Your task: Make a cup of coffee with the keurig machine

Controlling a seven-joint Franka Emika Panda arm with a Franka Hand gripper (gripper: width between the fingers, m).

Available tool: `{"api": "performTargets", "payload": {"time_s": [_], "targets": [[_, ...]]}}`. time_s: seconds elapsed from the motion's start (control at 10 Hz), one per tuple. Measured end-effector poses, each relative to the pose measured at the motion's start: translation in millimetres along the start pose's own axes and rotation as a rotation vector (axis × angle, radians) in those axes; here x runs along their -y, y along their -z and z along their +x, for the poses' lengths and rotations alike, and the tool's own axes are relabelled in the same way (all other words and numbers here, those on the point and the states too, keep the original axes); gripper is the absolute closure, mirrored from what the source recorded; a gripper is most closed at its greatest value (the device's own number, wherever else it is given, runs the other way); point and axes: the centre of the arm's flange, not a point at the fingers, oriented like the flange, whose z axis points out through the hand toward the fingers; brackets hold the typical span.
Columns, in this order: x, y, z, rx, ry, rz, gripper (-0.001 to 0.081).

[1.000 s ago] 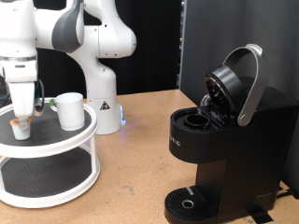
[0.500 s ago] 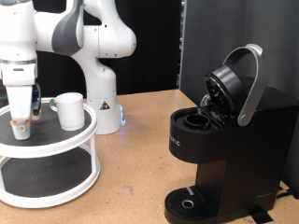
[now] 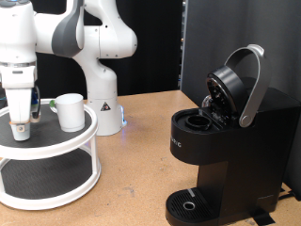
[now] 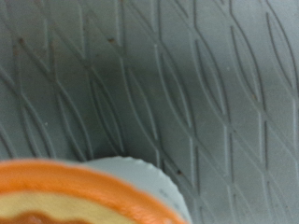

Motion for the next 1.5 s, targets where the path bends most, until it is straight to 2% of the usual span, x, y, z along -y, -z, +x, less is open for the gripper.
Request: {"api": "performTargets", "payload": {"time_s": [0.2, 0.3, 0.5, 0.7, 0.8, 1.0, 1.3, 1.5], "targets": [[-2, 3, 0, -0.018, -0.004, 0.017, 0.035], [-4, 10, -1, -0.036, -0.003, 0.047, 0.035], [-11, 36, -6, -0.066, 0.011, 0.098, 0.035], [-16, 64, -11, -0.068, 0.044, 0.112, 0.0352], [-16, 70, -13, -0.068, 0.062, 0.121, 0.0352], [-15, 68, -10, -0.084, 0.052, 0.126, 0.0352], [-14, 84, 23, -0.19, -0.013, 0.183, 0.0352], [-17, 100, 52, -0.24, -0.082, 0.188, 0.0352]]}}
